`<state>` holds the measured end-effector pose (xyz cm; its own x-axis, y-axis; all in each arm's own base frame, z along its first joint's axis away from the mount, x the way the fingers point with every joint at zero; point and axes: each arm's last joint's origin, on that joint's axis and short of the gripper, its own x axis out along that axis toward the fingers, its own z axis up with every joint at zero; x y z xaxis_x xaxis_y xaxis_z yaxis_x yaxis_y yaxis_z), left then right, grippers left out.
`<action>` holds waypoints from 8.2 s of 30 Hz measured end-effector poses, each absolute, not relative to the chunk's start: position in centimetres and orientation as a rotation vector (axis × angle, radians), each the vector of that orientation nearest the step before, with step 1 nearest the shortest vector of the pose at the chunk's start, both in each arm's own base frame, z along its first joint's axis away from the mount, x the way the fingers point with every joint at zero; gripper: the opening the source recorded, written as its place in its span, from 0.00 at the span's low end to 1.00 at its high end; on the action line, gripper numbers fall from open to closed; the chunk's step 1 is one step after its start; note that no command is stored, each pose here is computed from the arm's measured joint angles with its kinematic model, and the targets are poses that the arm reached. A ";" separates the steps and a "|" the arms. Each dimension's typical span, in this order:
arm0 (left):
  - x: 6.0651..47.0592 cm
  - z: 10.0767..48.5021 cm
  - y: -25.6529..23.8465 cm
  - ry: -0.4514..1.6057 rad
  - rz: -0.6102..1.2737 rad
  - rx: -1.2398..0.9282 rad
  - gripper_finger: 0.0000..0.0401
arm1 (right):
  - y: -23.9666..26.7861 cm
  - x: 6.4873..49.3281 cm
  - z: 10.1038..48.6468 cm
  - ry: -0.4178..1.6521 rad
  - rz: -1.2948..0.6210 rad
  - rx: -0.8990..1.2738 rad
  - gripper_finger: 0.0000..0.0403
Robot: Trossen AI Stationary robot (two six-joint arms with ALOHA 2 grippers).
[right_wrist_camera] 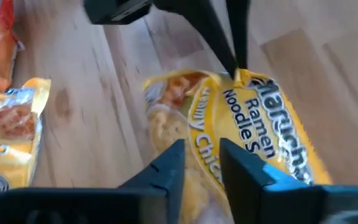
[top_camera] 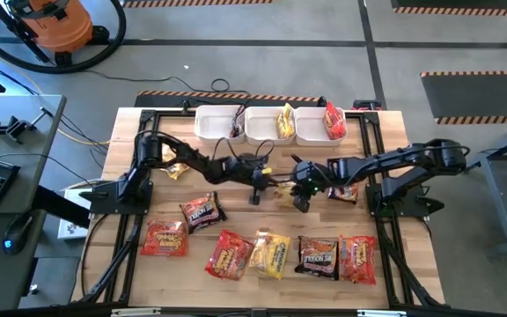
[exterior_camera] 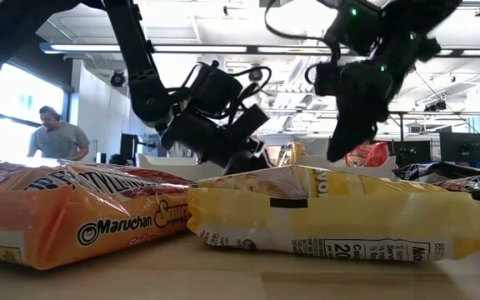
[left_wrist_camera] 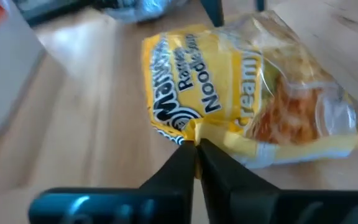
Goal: Sort Maruchan noodles
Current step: Put the yellow noodle into the center white bin, then put the orange noodle into the right white bin
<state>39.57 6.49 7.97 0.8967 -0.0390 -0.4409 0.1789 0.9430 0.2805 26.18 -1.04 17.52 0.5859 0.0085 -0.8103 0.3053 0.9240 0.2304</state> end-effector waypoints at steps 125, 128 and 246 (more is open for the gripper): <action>21.8 15.2 5.8 -0.145 0.368 0.012 0.04 | -28.3 37.6 22.2 1.200 -1.004 0.960 0.32; 21.8 15.2 5.8 -0.144 0.367 0.012 0.04 | -28.4 37.6 22.2 1.204 -1.020 0.926 0.37; 21.2 13.4 5.4 -0.003 0.299 -0.050 0.04 | 7.5 23.3 17.2 1.223 -0.898 1.001 0.00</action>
<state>21.16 5.39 13.37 0.9556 0.2947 -0.0040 -0.2946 0.9543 -0.0499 23.33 7.48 17.22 0.1332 -0.0179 -0.9909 0.9401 0.3188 0.1206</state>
